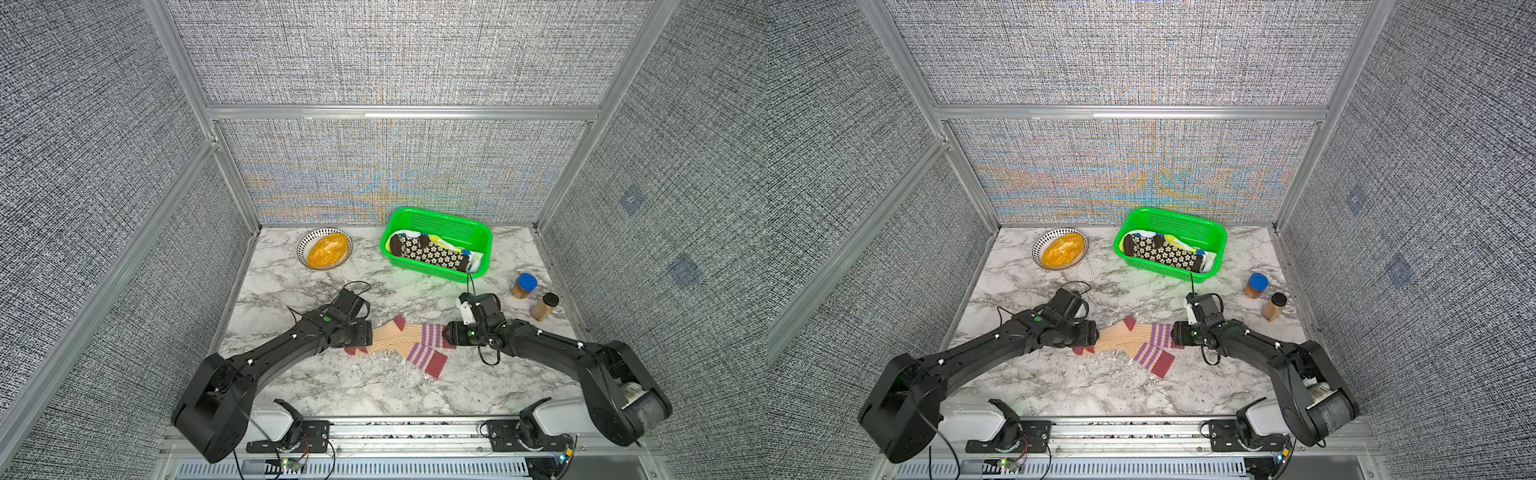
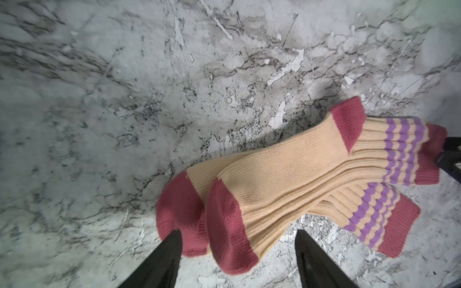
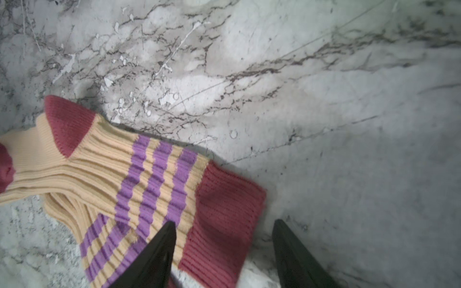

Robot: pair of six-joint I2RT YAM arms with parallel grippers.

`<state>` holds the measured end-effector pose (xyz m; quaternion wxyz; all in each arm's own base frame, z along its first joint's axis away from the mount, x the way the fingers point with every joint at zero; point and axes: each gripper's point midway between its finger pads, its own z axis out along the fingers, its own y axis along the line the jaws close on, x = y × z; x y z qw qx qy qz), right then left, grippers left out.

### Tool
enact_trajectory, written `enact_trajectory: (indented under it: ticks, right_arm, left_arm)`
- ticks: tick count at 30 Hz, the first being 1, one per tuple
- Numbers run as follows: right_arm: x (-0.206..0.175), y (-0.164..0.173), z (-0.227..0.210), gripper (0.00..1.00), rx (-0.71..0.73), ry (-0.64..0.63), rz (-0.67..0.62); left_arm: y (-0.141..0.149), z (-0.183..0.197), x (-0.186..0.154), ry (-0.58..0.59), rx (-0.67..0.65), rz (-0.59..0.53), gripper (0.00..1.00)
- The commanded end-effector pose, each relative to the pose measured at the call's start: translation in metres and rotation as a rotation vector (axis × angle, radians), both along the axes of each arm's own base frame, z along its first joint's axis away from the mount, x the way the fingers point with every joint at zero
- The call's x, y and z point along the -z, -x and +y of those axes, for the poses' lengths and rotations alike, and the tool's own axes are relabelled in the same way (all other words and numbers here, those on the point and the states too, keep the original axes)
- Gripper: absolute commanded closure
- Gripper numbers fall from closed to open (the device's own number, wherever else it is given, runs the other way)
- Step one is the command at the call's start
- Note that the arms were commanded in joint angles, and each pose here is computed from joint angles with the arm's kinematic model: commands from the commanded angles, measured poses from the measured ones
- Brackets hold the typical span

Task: Place the socks together as a pair
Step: Flatten out the sock.

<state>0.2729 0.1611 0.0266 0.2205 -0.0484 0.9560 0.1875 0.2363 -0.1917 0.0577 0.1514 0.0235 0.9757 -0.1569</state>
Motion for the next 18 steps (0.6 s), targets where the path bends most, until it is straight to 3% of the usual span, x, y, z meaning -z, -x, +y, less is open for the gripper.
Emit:
enact_trajectory:
  ticks: [1,4,10,11,18]
  right_arm:
    - [0.013,0.01,-0.006,0.39,0.016,0.055,0.055]
    - [0.015,0.011,-0.002,0.53,0.012,0.046,0.06]
    - [0.004,0.007,0.005,0.98,0.011,0.014,0.031]
    - [-0.004,0.005,0.008,1.0,0.012,-0.003,0.011]
    - [-0.063,0.012,0.022,1.0,0.016,-0.09,-0.091]
  left_arm:
    - [-0.004,-0.007,0.008,0.004,0.029,0.018,0.35]
    - [-0.001,-0.007,0.016,0.006,0.03,0.035,0.52]
    - [-0.004,-0.006,0.004,0.006,0.041,0.004,0.96]
    - [-0.005,-0.007,-0.001,0.008,0.047,-0.007,1.0]
    - [-0.016,-0.005,-0.052,0.04,0.053,-0.128,1.0]
